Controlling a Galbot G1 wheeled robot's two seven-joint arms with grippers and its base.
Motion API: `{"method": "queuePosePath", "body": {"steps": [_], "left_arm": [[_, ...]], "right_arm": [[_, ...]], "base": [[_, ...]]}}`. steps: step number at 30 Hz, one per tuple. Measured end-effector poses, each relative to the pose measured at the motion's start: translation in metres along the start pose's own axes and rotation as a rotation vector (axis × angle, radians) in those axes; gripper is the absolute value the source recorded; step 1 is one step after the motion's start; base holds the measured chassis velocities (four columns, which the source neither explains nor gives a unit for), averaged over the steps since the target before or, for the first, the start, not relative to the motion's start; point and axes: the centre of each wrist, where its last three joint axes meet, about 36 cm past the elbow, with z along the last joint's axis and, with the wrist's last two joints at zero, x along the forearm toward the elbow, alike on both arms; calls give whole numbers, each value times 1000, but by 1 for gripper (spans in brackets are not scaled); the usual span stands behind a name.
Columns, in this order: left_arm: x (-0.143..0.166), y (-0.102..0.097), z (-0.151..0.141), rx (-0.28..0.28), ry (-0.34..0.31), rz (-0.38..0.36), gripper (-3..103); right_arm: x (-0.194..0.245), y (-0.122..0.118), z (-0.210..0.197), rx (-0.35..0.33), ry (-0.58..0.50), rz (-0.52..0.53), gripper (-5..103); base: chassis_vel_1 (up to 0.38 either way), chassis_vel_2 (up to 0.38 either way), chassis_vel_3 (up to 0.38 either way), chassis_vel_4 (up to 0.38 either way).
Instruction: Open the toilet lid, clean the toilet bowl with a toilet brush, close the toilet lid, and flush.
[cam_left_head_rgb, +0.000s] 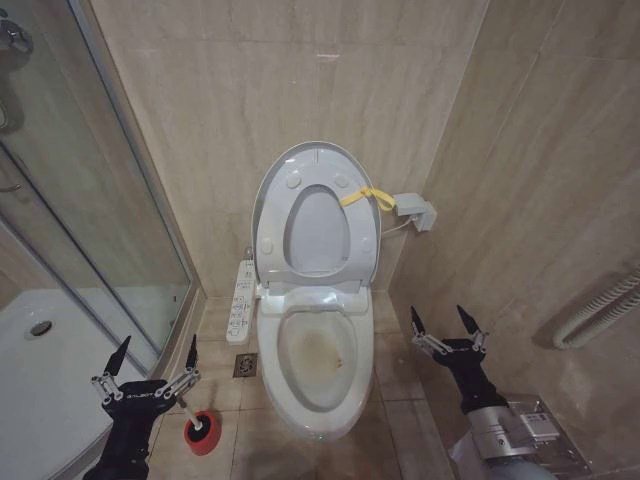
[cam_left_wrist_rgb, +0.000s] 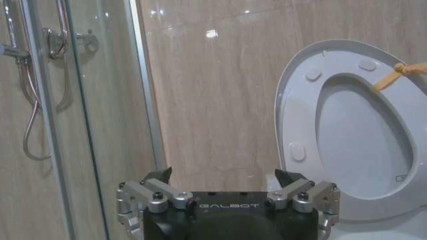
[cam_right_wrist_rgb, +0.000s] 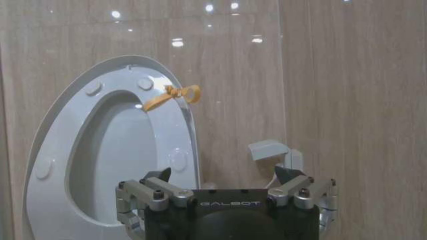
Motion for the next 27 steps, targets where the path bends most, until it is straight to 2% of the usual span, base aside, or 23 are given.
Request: {"method": "queuePosePath", "body": {"steps": [15, 19, 22, 24, 27], "left_arm": [[-1, 0, 1, 1, 2, 0, 100], [-5, 1, 6, 10, 20, 4, 100], [-22, 5, 27, 40, 94, 19, 100], [-27, 5, 28, 41, 85, 18, 100], [-42, 10, 45, 58, 128, 33, 100]], "right_arm": [[0, 0, 0, 0, 0, 0, 100], [0, 0, 0, 0, 0, 0, 100], [0, 0, 0, 0, 0, 0, 100], [0, 0, 0, 0, 0, 1, 100], [0, 0, 0, 0, 0, 0, 100]], "base": [[0, 0, 0, 0], [0, 0, 0, 0], [0, 0, 0, 0], [0, 0, 0, 0], [0, 0, 0, 0]]}}
